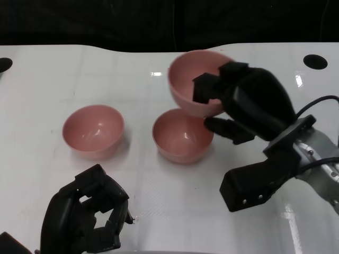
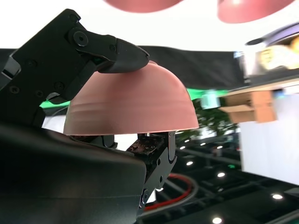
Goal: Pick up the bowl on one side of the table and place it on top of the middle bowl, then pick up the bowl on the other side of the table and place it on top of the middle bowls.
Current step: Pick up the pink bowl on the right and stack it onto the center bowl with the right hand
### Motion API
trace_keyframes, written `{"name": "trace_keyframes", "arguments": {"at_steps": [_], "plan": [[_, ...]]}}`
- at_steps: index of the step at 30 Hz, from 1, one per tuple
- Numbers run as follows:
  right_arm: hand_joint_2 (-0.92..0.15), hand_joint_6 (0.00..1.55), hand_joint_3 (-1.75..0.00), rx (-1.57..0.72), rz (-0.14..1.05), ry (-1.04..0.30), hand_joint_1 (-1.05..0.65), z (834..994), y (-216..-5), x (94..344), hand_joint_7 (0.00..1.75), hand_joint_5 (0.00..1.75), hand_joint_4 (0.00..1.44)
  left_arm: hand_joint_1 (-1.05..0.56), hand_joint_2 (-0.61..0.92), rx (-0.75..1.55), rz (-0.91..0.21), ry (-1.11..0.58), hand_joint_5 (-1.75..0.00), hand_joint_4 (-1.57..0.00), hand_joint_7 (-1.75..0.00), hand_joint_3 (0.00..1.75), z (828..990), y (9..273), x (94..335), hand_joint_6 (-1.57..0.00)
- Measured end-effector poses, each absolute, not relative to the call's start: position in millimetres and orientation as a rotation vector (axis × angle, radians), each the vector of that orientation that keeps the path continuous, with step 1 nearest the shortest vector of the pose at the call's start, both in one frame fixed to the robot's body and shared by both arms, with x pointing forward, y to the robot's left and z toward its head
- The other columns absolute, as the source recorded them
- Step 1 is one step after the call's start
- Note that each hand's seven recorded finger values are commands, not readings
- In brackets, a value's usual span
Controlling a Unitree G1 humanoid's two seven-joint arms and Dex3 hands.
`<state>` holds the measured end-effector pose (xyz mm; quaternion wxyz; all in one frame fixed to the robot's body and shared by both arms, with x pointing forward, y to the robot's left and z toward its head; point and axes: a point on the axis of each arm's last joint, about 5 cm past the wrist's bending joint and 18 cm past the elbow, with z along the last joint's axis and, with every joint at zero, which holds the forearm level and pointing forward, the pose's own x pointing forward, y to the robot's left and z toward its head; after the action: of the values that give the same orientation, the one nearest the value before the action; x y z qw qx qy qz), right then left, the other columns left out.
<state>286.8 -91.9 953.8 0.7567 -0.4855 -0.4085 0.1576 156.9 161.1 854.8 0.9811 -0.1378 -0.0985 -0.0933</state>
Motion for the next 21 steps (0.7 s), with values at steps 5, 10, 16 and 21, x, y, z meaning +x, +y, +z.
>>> {"name": "trace_keyframes", "arguments": {"at_steps": [5,10,16,21], "plan": [[-0.41,0.76,-1.19,-1.039,0.406,-0.88,-0.19,949.6,-82,284,1.75,1.75,0.93,-0.19,0.45,-0.276,-0.188,-0.201,-1.63,-0.82,-1.36,1.24,854.9,161,157,-0.78],[-0.47,0.73,-1.03,-1.049,0.474,-0.835,-0.19,936.1,-76,285,1.75,1.75,0.9,-0.21,0.44,-0.276,-0.187,-0.203,-1.63,-0.83,-1.36,1.23,853.8,161,157,-0.78],[-0.51,0.71,-0.88,-1.104,0.53,-0.782,-0.17,922.6,-73,288,1.75,1.75,0.88,-0.22,0.45,-0.273,-0.191,-0.212,-1.62,-0.83,-1.36,1.23,853.9,159,157,-0.78],[-0.66,0.88,-0.59,-1.147,0.535,-0.741,-0.23,913.8,-69,293,0.79,1.3,0.84,-0.24,0.44,-0.275,-0.193,-0.215,-1.6,-0.84,-1.35,1.21,854.1,158,158,-0.79]]}}
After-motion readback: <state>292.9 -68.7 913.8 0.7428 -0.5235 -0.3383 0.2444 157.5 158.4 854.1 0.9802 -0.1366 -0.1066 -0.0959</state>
